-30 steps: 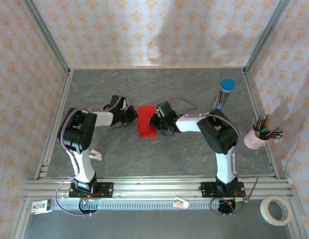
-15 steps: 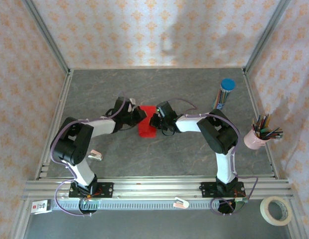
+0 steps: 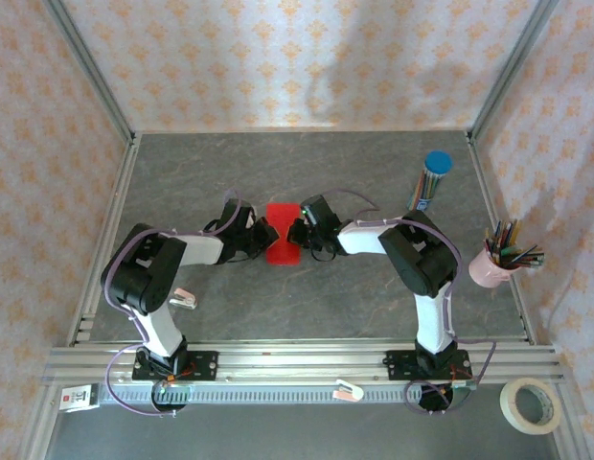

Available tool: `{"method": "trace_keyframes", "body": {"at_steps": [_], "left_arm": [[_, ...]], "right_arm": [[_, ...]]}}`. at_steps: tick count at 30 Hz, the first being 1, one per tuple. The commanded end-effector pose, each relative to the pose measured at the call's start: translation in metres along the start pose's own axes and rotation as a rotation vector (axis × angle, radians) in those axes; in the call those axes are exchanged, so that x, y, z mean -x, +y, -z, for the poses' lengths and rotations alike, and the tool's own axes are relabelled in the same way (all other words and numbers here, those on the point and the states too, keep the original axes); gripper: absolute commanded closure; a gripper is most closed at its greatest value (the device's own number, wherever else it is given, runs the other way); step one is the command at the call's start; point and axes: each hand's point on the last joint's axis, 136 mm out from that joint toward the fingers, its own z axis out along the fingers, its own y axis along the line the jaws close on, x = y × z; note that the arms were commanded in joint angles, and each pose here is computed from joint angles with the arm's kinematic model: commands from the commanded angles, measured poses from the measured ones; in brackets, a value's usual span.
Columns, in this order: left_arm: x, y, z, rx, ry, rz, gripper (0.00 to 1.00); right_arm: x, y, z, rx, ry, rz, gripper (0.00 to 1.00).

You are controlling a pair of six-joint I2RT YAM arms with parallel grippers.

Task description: Fold a paper plane with a square sheet of paper (pick it up from the middle)

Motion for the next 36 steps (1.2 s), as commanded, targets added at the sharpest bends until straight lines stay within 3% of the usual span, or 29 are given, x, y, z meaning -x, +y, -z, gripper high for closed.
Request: {"method": "trace_keyframes", "body": {"at_steps": [1, 18, 24, 29, 36], "left_arm": [[0.007, 0.008, -0.003, 0.041, -0.029, -0.015, 1.00], [0.004, 0.070, 0.013, 0.222, -0.076, 0.010, 1.00], [0.020, 0.028, 0.035, 0.102, -0.132, -0.025, 1.00], [0.009, -0.009, 0.035, -0.025, -0.106, -0.003, 1.00], [-0.018, -0.006, 0.016, -0.023, -0.054, 0.069, 1.00]], "right_arm": [[-0.099, -0.180, 0.015, -0.609, 0.272, -0.091, 0.99], [-0.100, -0.188, 0.019, -0.636, 0.264, -0.109, 0.99], [-0.100, -0.186, 0.018, -0.627, 0.259, -0.111, 0.99], [-0.098, -0.184, 0.019, -0.620, 0.255, -0.113, 0.99], [-0.098, -0.184, 0.019, -0.619, 0.254, -0.117, 0.99]]}}
